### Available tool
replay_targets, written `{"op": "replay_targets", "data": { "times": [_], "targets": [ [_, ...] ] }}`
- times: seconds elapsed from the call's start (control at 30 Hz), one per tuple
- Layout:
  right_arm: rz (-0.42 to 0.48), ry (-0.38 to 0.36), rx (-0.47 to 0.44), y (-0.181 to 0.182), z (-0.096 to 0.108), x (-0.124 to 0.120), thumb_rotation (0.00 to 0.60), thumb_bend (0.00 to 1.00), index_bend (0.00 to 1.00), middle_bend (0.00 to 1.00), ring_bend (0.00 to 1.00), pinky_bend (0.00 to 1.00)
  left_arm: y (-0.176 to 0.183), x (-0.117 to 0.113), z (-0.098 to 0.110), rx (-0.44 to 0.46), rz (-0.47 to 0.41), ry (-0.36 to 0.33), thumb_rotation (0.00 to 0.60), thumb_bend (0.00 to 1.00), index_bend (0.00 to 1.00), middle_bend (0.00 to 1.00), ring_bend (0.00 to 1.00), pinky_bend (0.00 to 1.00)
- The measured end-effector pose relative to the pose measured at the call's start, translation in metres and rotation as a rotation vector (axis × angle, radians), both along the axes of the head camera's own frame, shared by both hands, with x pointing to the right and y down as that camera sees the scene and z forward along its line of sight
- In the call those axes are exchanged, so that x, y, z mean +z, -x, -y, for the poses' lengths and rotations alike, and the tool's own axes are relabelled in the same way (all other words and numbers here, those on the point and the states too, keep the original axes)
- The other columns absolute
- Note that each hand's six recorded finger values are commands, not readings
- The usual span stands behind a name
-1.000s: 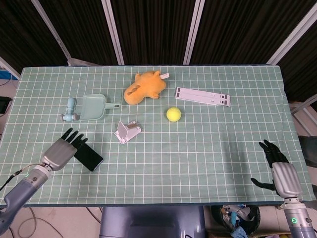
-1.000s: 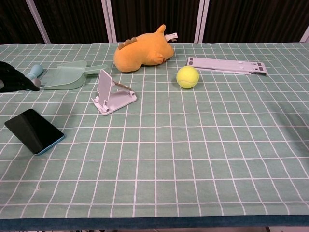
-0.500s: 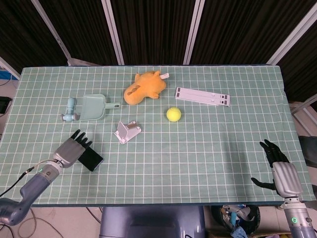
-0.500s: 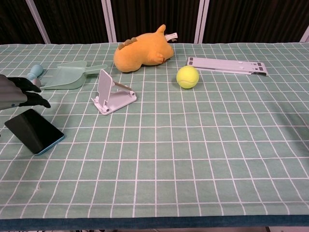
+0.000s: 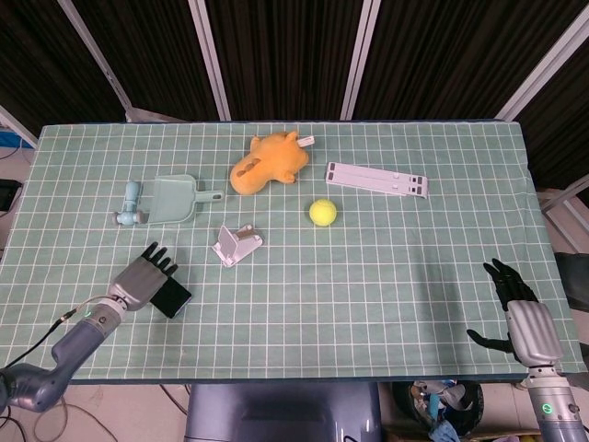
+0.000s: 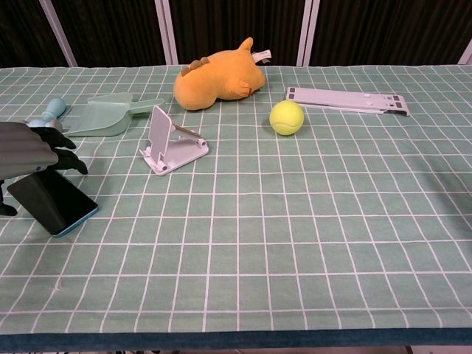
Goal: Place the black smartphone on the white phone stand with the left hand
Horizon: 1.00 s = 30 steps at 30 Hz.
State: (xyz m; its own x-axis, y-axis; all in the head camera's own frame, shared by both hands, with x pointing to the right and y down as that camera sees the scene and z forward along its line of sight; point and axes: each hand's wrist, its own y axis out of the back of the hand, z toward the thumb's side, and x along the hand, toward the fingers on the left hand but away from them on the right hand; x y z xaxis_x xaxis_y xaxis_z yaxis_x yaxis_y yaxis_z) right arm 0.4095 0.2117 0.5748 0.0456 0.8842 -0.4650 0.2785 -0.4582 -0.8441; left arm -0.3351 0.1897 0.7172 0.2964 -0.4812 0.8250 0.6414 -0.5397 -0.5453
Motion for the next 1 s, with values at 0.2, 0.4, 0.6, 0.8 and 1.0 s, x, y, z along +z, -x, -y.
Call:
{"op": "replay_targets", "data": {
  "times": [0.2, 0.4, 0.6, 0.8, 1.0],
  "targets": [
    [0.0, 0.0, 0.001, -0.0001, 0.0001, 0.0, 0.6, 0.16, 0.0, 0.0, 0.0, 0.19, -0.006, 0.0026, -0.0017, -0.002, -0.007, 0.008, 0.6, 0.14, 0.21, 0.21, 0.0, 0.0],
    [0.002, 0.001, 0.001, -0.0003, 0.0, 0.0, 0.6, 0.16, 0.0, 0.0, 0.0, 0.19, -0.0081, 0.0041, -0.0038, 0.0, -0.009, 0.013, 0.6, 0.14, 0.22, 0.22, 0.0, 0.0],
    [0.001, 0.002, 0.002, -0.0002, -0.0001, -0.0001, 0.6, 0.16, 0.0, 0.0, 0.0, 0.19, -0.009, 0.0061, -0.0047, -0.002, -0.011, 0.009, 0.6, 0.14, 0.22, 0.22, 0.0, 0.0],
    [0.001, 0.002, 0.003, -0.0002, -0.0003, 0.0001, 0.6, 0.16, 0.0, 0.0, 0.0, 0.19, -0.009, 0.0086, -0.0059, -0.004, -0.013, 0.004, 0.6, 0.14, 0.24, 0.25, 0.0, 0.0],
    [0.004, 0.003, 0.005, 0.0, -0.0004, 0.0, 0.6, 0.16, 0.0, 0.0, 0.0, 0.19, -0.0099, 0.0097, -0.0069, -0.004, -0.019, 0.002, 0.6, 0.16, 0.3, 0.32, 0.0, 0.0]
  ]
}}
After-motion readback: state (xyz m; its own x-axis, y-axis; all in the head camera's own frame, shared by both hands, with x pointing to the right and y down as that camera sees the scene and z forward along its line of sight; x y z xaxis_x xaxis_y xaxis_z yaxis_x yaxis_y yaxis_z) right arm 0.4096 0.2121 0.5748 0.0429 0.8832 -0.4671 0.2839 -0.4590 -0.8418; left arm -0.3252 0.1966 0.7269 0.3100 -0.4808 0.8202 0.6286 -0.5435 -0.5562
